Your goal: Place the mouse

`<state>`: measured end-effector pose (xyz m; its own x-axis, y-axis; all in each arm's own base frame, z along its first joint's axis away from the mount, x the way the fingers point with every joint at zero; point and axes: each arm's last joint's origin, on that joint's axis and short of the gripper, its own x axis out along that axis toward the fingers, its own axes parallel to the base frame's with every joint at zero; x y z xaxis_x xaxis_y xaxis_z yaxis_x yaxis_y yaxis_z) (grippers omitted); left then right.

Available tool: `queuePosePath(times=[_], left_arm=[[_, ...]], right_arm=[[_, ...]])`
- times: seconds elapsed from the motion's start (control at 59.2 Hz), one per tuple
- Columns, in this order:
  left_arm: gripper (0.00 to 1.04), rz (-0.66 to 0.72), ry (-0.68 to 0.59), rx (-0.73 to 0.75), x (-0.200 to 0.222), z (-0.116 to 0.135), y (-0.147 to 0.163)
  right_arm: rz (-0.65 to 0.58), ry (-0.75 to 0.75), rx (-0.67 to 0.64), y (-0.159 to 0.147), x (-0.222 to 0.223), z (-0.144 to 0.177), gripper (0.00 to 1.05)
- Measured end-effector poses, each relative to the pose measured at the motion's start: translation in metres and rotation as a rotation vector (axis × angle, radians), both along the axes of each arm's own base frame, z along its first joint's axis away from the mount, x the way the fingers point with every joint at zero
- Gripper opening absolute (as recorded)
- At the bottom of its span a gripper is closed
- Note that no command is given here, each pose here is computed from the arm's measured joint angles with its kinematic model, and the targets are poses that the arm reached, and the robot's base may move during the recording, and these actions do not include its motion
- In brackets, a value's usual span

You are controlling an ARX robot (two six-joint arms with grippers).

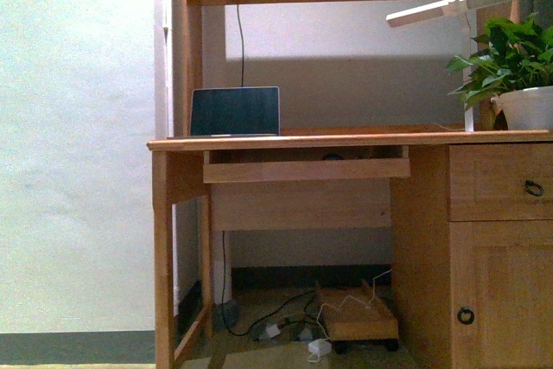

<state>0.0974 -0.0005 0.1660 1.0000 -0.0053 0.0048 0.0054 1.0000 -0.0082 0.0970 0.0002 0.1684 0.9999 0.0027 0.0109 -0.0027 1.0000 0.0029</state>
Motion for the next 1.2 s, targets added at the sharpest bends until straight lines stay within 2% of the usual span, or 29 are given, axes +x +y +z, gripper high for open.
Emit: queuePosePath(times=[1.199], left_arm=[[0.97,0.000,0.000,0.000,0.0000,0.0000,0.0000]], right_arm=[[0.000,0.000,0.000,0.0000,0.0000,0.0000,0.97]])
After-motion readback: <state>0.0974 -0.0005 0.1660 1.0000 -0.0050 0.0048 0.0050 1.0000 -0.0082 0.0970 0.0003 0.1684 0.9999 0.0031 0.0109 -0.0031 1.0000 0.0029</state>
